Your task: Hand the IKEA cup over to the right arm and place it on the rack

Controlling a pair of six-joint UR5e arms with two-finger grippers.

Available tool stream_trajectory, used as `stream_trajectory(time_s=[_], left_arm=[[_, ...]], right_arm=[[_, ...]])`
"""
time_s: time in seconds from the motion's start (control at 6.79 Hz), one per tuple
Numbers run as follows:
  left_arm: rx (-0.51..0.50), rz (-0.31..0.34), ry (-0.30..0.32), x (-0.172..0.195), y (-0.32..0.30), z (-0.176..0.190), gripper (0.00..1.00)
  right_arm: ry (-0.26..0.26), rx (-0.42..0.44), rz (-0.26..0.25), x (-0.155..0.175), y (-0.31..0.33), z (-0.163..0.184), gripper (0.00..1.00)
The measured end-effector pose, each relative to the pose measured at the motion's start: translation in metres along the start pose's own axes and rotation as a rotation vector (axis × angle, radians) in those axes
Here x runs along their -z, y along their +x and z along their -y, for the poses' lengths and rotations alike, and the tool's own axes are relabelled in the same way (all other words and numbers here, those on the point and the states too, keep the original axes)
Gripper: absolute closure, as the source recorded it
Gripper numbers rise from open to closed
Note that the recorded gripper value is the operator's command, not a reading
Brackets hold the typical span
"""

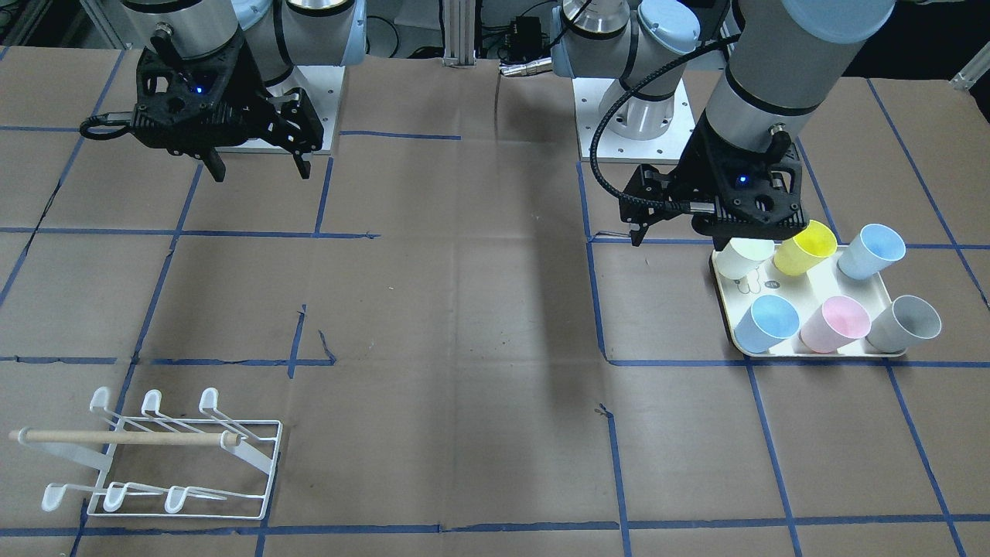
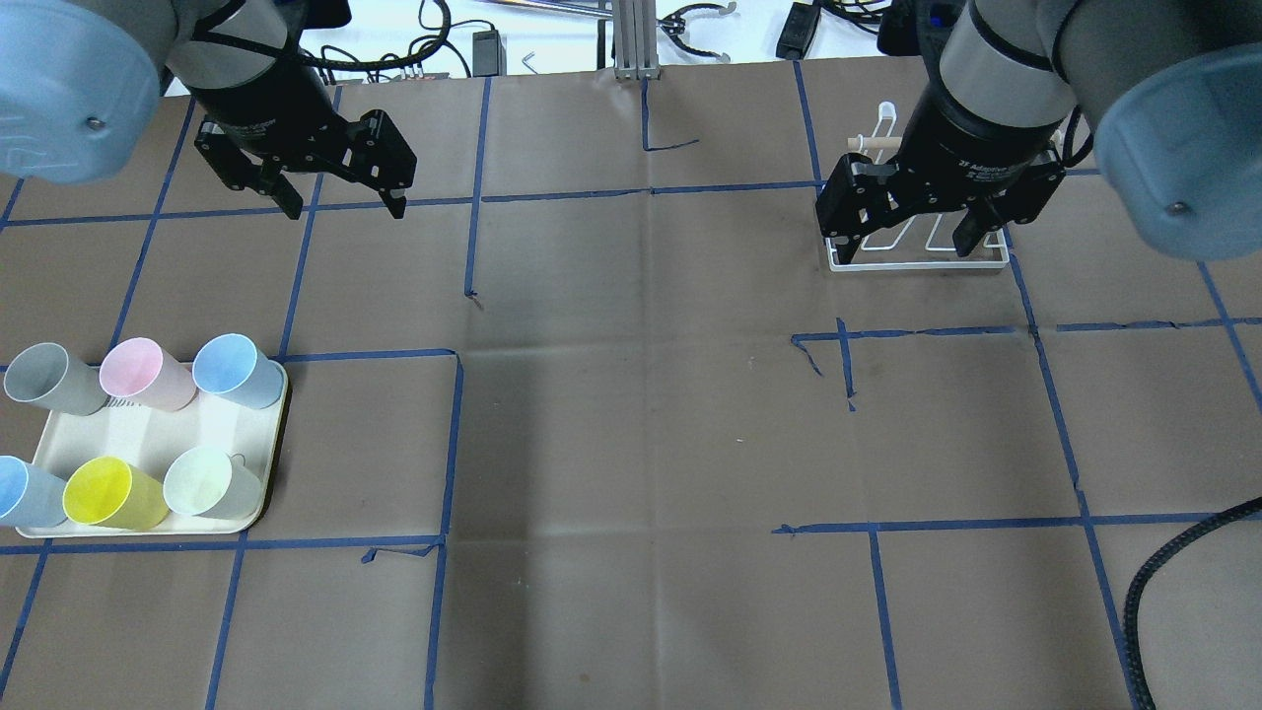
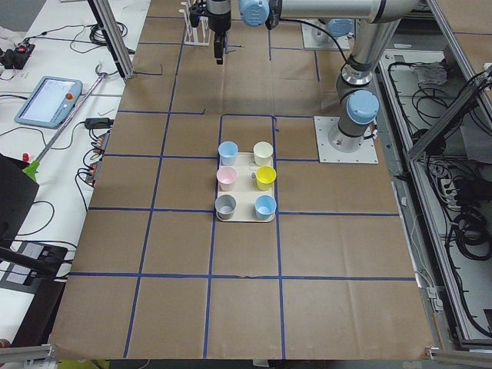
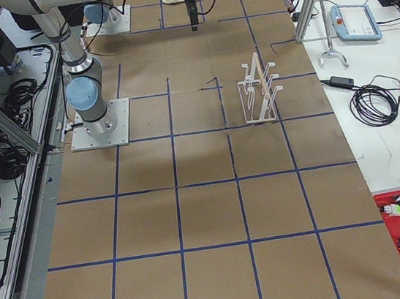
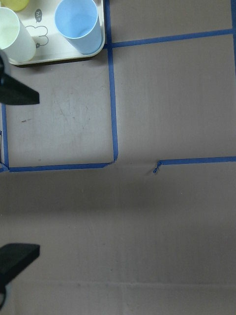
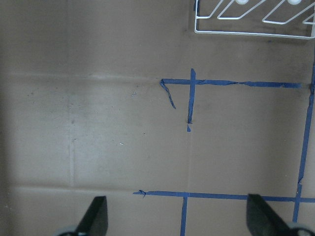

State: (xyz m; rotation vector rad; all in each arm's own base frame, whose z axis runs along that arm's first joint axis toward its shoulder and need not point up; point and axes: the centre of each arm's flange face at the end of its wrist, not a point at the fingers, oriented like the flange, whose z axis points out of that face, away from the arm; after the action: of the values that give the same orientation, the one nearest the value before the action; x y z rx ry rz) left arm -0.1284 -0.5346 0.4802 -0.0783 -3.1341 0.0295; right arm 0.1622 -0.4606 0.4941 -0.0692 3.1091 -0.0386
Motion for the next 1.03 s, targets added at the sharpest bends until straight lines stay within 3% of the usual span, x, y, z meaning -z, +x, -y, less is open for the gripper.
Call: stream_trajectory(time_s=[1.03], left_arm=[[0.001, 0.001, -0.004, -0.0022, -0.001, 0.0013, 0.0]], right_arm=[[0.002, -0.003, 0.0, 0.0008, 0.0014, 0.0007, 0.0]])
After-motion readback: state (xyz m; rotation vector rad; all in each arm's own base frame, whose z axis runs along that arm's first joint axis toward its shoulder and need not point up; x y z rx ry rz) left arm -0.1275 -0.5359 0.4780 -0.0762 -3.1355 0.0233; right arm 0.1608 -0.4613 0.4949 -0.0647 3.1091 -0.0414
